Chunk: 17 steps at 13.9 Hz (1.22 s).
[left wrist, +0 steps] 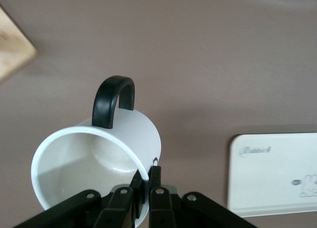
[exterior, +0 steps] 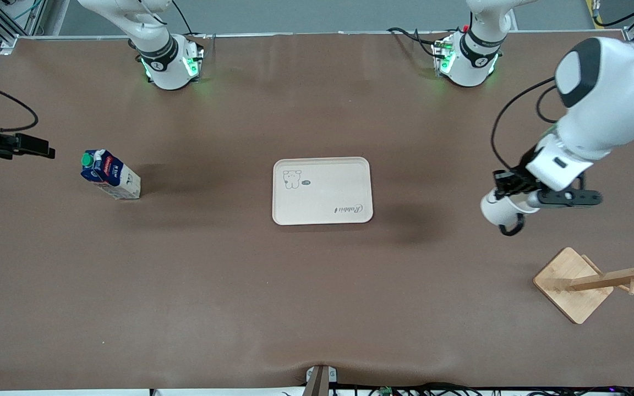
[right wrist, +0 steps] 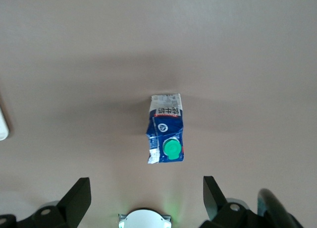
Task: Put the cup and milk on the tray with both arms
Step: 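Carry the mug toward the tray while the right gripper grasps the carton, then lower the mug onto the tray with the left gripper and release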
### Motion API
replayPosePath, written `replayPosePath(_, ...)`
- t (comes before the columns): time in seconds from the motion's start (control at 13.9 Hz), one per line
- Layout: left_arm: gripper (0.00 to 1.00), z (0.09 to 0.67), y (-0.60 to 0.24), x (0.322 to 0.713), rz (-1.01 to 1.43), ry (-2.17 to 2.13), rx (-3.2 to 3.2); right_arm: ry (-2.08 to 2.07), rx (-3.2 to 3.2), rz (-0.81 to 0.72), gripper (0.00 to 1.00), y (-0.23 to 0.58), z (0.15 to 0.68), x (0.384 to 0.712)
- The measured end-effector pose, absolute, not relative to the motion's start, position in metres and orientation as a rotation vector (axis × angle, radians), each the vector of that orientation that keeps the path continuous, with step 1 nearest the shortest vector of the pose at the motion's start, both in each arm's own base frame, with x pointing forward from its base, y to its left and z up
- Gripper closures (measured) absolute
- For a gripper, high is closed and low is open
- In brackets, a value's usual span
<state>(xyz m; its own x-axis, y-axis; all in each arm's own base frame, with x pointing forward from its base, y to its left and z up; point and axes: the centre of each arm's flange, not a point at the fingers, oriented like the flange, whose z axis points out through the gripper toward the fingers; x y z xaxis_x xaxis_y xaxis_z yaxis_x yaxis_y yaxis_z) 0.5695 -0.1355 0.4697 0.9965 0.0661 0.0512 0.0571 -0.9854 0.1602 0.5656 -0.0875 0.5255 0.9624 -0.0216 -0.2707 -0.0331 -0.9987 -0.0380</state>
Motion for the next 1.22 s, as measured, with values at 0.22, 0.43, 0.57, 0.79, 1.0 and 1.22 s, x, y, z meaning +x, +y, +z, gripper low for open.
replayPosePath(0.22,0.93,0.448,-0.196,0.556,-0.010,0.232,2.974,0.065,-3.041,0.550,0.00,-0.097,0.478,0.576)
replayPosePath(0.43,0.93,0.418,-0.254,0.539,-0.088,0.401,3.014,0.056,-3.015,0.642,0.00,-0.092,0.447,0.570)
replayPosePath(0.57,0.93,0.399,-0.294,0.528,-0.129,0.477,3.027,0.053,-3.015,0.639,0.00,-0.092,0.438,0.569)
replayPosePath(0.79,0.93,0.379,-0.346,0.511,-0.191,0.592,3.015,0.044,-3.025,0.604,0.00,-0.089,0.405,0.564)
replayPosePath(1.0,0.93,0.351,-0.392,0.496,-0.208,0.761,3.026,0.037,-3.011,0.644,0.00,-0.085,0.376,0.543)
replayPosePath(1.22,0.93,0.302,-0.430,0.482,-0.190,0.929,3.058,0.016,-3.003,0.670,0.00,-0.083,0.369,0.525)
